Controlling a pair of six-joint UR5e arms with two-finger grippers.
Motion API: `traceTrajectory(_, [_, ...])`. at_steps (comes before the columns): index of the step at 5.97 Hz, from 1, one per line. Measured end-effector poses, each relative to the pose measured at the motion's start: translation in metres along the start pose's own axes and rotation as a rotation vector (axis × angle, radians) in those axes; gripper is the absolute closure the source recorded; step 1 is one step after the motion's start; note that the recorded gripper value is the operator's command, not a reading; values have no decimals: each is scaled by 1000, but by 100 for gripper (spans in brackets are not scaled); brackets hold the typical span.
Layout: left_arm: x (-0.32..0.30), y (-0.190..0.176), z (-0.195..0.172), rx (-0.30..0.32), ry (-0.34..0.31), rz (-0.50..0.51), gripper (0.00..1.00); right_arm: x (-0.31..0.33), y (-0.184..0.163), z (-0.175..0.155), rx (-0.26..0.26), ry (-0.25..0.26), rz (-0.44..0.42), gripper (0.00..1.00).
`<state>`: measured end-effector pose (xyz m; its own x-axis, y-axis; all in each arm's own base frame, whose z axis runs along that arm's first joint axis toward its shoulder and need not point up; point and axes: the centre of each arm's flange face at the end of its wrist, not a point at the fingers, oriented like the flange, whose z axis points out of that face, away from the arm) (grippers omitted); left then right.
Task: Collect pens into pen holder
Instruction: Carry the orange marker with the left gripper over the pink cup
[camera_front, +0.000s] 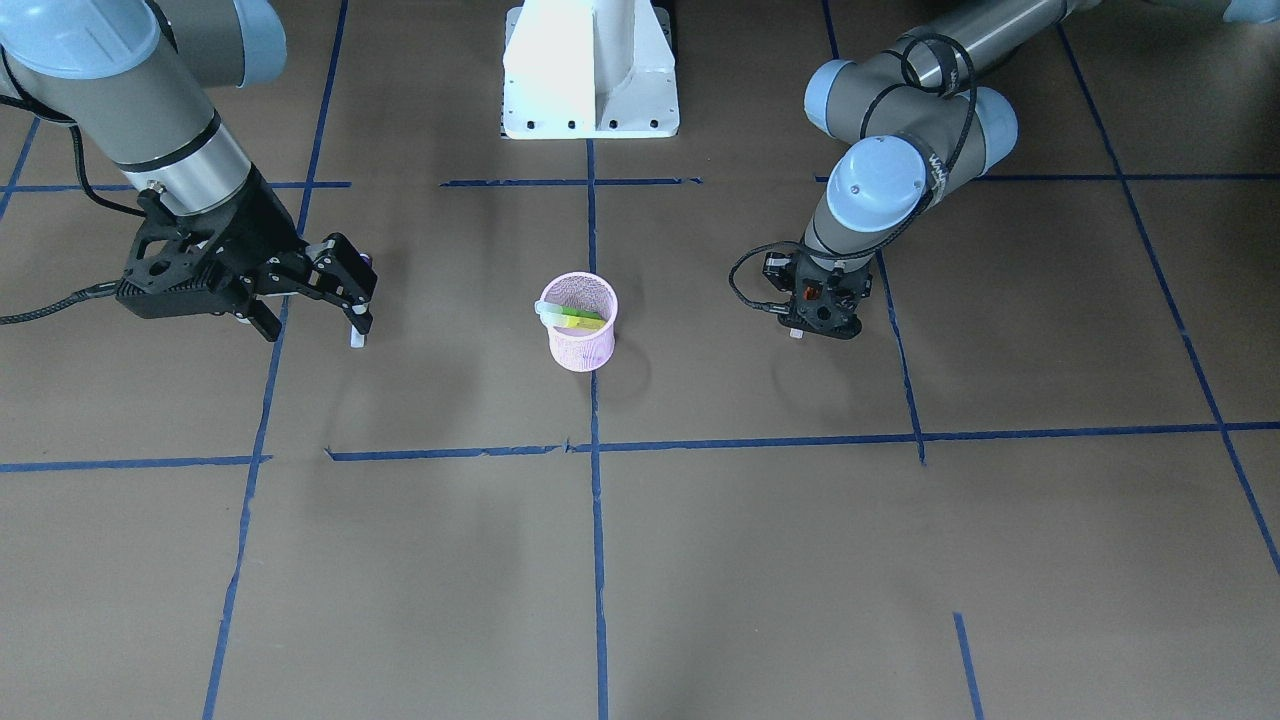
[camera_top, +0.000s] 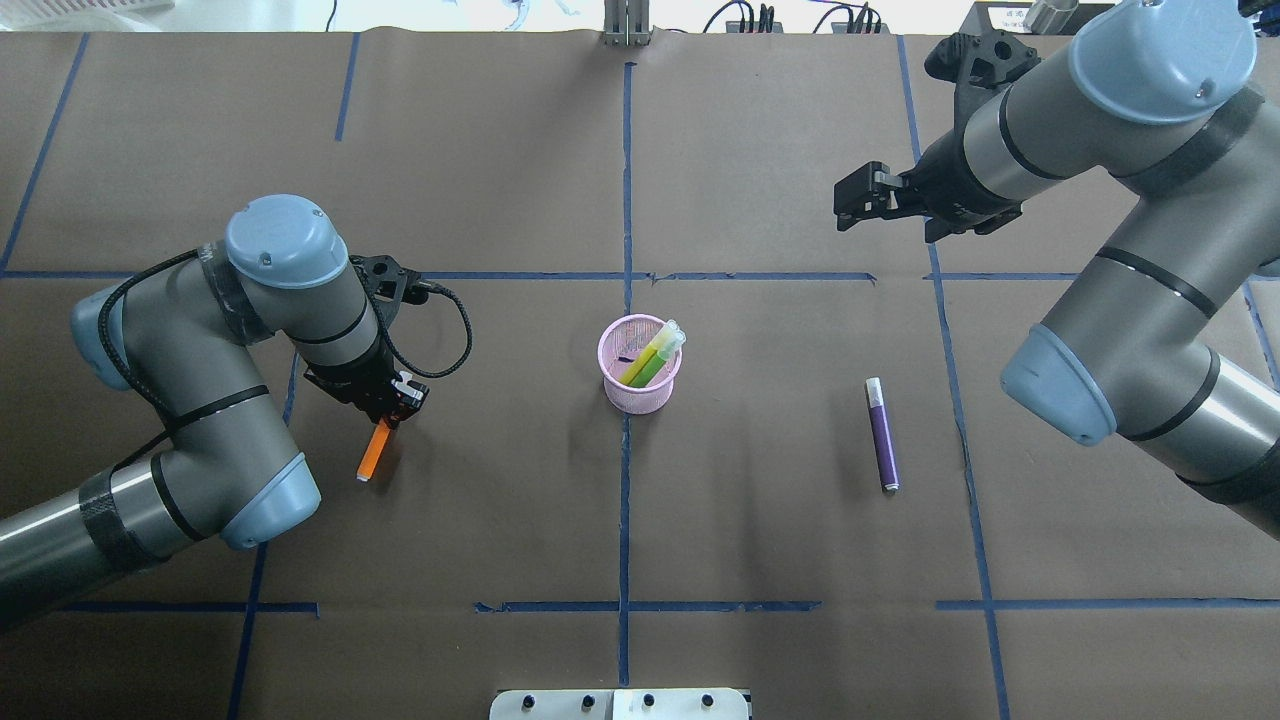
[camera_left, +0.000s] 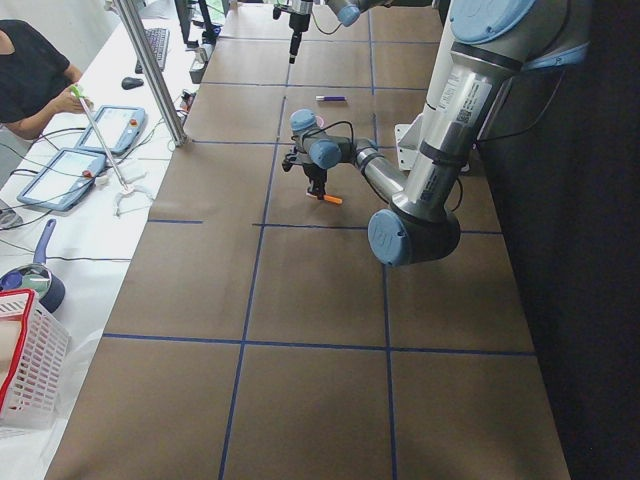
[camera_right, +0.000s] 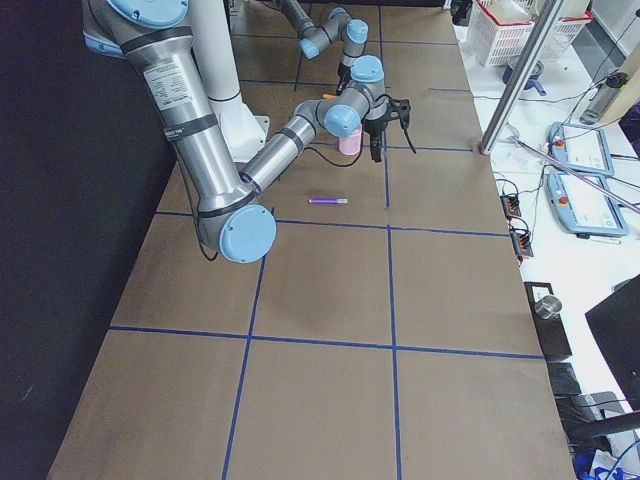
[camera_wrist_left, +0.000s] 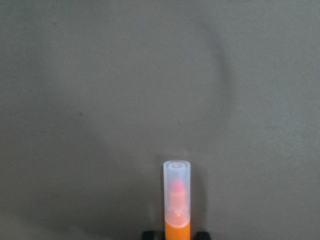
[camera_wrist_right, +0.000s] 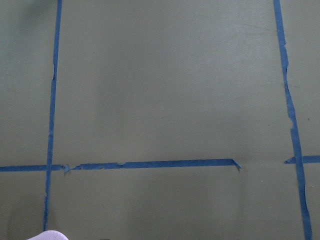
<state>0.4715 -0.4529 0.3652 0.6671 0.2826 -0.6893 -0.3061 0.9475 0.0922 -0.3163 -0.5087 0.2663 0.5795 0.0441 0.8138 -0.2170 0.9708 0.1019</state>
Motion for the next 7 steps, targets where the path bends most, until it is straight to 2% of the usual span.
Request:
traceTrajectory(1, [4,0,-9,18,11,8,100,1,0,0,2,1,1,0])
traceTrajectory(2, [17,0,-38,79,34,27,100,1,0,-1,5,0,1,0])
traceTrajectory(3, [35,-2,-80,203,49,47,100,2,-1,-1,15,4,0,0])
traceTrajectory(5, [65,-5,-145,526,137,-24,100,6,-4,-1,56,26,0,0])
traceTrajectory(6, [78,-4,-157,675,176,-79,100,7,-5,-1,71,35,0,0])
traceTrajectory(7, [111,6,-144,798,186,-131,100,8,-6,1,90,49,-1,0])
